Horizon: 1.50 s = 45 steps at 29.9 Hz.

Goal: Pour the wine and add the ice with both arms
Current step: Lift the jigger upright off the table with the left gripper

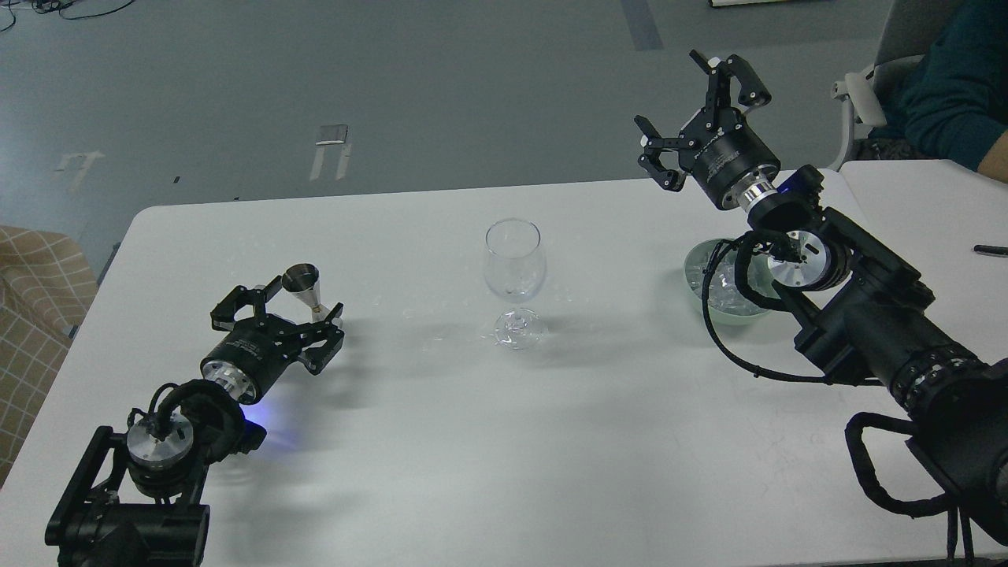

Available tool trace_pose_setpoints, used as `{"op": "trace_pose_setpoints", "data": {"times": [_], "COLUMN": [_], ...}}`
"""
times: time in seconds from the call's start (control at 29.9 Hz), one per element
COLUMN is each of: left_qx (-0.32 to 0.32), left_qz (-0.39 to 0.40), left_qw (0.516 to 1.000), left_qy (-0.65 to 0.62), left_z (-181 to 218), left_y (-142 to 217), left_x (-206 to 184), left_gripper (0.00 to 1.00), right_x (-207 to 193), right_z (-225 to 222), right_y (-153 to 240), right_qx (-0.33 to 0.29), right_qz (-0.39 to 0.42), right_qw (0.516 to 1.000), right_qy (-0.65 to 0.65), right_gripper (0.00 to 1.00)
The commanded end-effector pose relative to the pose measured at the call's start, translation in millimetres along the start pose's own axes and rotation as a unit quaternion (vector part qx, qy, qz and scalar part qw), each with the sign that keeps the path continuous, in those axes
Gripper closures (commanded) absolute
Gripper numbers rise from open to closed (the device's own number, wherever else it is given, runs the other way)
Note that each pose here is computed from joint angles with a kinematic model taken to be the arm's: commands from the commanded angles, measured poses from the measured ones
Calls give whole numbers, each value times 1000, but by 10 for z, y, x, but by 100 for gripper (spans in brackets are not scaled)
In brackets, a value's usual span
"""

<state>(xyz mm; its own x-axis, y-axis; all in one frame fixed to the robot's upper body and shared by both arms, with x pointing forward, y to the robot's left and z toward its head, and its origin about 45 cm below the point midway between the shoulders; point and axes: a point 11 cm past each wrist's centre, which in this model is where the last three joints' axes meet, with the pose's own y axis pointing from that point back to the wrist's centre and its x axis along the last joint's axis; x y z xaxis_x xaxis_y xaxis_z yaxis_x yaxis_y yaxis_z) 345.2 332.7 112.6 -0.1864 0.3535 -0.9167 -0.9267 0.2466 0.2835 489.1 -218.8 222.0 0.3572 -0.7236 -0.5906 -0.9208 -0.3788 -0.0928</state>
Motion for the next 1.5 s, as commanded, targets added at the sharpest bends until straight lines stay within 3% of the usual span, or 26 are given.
{"op": "trace_pose_setpoints", "data": {"times": [0.0,0.2,0.27,0.33,0.37,0.47,0.77,1.04,1.17,1.47], "left_qx": [1,5,6,8,8,9,11,7,1,-4], "left_qz": [-4,-8,-10,-8,-8,-5,-4,-8,-7,-32], "left_qw": [1000,1000,1000,1000,1000,1000,1000,1000,1000,999], "left_qy": [1,6,6,6,6,0,-5,1,4,0], "left_z": [-6,-55,-80,-106,-106,-125,-139,-196,-185,-172], "left_y": [-46,-108,-129,-137,-137,-143,-142,-171,-167,-206], "left_x": [-48,-82,-98,-91,-91,-86,-77,-98,-92,-306], "left_gripper": [11,12,16,26,26,44,74,82,96,98], "right_x": [0,5,5,5,5,11,1,4,5,15], "right_z": [11,16,16,16,16,-1,11,19,19,31], "right_y": [3,8,8,8,8,7,3,8,8,17], "right_qx": [0,-1,-1,-1,-1,0,0,-1,-1,-3], "right_qz": [0,1,1,1,1,1,0,1,1,2], "right_qw": [1000,1000,1000,1000,1000,1000,1000,1000,1000,1000], "right_qy": [-1,-1,-1,-1,-1,0,-1,-1,-1,-1], "right_gripper": [0,0,0,0,0,0,0,0,0,0]}}
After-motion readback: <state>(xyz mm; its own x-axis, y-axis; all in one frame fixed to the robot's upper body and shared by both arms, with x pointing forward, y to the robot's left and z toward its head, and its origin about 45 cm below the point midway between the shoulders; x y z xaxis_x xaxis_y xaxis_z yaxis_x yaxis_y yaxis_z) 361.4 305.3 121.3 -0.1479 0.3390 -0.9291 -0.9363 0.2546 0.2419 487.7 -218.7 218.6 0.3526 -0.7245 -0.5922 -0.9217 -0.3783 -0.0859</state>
